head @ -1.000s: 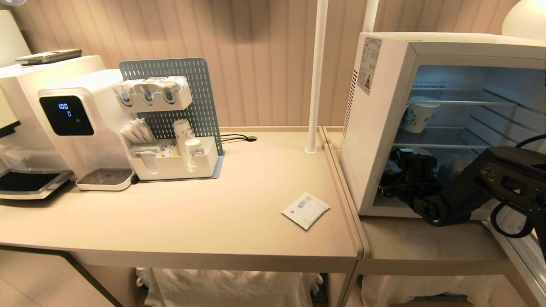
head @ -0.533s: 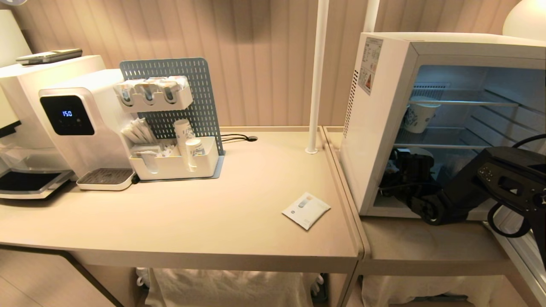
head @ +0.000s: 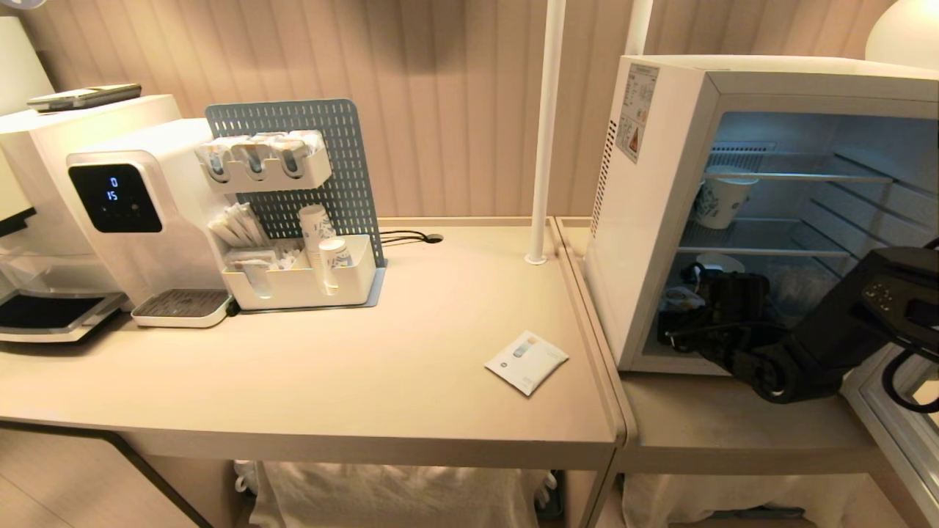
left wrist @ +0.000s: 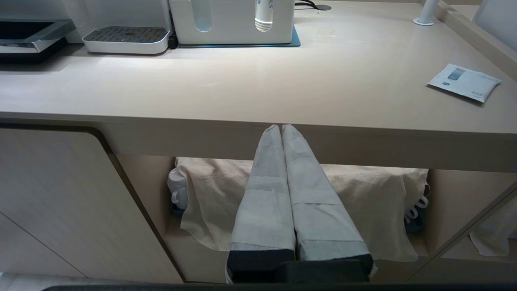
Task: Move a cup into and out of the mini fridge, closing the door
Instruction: Take the yoghurt out of the freezer
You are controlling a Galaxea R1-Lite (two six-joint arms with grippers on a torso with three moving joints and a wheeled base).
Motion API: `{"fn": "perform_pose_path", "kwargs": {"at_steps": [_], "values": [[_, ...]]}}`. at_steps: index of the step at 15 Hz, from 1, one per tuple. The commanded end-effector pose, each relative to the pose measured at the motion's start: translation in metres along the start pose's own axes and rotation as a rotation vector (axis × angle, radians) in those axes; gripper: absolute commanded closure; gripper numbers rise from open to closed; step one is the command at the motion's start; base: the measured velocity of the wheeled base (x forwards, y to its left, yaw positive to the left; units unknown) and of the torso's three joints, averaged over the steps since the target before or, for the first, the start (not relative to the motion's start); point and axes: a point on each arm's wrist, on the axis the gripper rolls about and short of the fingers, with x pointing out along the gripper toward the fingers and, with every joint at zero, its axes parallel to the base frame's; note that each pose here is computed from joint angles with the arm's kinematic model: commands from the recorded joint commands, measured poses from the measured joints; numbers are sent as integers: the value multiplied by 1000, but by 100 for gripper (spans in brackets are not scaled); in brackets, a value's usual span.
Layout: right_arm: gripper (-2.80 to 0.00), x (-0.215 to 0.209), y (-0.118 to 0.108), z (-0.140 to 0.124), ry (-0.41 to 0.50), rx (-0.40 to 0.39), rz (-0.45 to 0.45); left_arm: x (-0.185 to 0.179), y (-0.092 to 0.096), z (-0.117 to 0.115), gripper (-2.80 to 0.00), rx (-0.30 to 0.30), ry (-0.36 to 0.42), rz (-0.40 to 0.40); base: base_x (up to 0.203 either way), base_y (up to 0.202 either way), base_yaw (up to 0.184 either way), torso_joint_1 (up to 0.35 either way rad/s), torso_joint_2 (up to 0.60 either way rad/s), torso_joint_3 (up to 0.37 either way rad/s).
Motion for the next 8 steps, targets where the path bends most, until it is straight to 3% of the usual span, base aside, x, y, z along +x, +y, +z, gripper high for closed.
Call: {"fn": "perform_pose_path", "kwargs": {"at_steps": [1,8], "values": [[0,-38,-6,17,-37,27,19,0,0,0,0,0,3,0,0,0,0,0,0,0],[0,-139,-19,-3,-80,64,74,0,0,0,0,0,3,0,0,0,0,0,0,0]]}}
